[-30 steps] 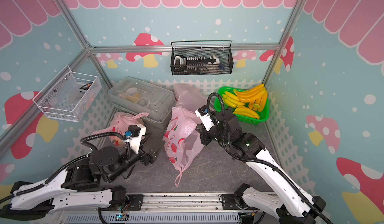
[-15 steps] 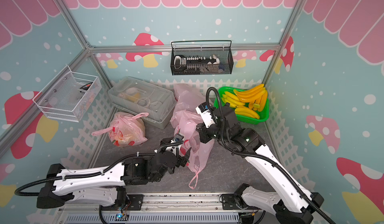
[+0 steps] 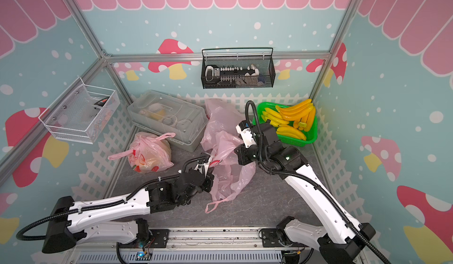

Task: Place the banana into a plastic bag & tie a knot
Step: Open the plastic bag at the center of the board, then pick up the banana from the basket.

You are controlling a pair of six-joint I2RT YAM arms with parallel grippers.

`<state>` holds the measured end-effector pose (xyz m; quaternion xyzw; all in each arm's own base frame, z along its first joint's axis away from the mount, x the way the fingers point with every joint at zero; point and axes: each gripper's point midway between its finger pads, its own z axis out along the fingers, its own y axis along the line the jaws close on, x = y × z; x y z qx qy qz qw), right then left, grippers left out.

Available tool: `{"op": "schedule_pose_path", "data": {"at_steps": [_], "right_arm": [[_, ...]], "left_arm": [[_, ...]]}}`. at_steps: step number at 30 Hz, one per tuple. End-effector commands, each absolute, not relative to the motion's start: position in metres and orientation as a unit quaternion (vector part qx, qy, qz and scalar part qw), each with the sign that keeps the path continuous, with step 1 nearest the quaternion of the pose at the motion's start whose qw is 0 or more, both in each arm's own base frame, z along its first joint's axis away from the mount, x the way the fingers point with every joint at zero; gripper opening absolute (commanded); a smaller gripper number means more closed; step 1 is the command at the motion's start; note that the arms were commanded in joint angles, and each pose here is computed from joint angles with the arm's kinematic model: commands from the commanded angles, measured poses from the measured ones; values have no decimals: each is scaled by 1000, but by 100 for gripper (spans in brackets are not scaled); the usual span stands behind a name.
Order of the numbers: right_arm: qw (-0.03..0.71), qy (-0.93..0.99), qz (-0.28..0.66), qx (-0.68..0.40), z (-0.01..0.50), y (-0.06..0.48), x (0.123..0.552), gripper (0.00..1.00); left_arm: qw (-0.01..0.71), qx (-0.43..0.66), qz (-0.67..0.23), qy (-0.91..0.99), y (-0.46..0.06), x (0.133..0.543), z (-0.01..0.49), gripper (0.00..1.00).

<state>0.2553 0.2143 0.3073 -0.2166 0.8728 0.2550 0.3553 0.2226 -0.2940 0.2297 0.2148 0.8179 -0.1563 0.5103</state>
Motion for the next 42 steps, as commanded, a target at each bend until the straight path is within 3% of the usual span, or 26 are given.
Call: {"op": "schedule_pose_path", "data": {"at_steps": [1, 4, 7, 13, 20, 24, 28, 34, 42], "right_arm": [[344, 864, 259, -261, 303, 224, 254, 0], [352, 850, 264, -289, 297, 241, 256, 0], [360, 840, 262, -311, 292, 259, 261, 6], [350, 809, 333, -335, 300, 300, 267, 14], [329, 819, 320, -343, 274, 313, 282, 34], [363, 833, 274, -315, 276, 282, 292, 57], [410, 848, 213, -258, 284, 226, 307, 69], [452, 874, 119, -134, 289, 136, 345, 75], [425, 905, -22, 9, 259, 35, 421, 76]], "left_arm": [[514, 246, -187, 800, -293, 211, 247, 0], [532, 219, -189, 796, -276, 211, 266, 0], [542, 196, -211, 790, -263, 206, 290, 0], [544, 188, -255, 777, -244, 190, 328, 0], [497, 157, -273, 809, -240, 199, 320, 0], [445, 104, -247, 854, -239, 225, 284, 0], [411, 68, -242, 876, -243, 248, 257, 0], [402, 61, -255, 877, -259, 275, 247, 0], [405, 58, -273, 870, -256, 284, 239, 0]]}}
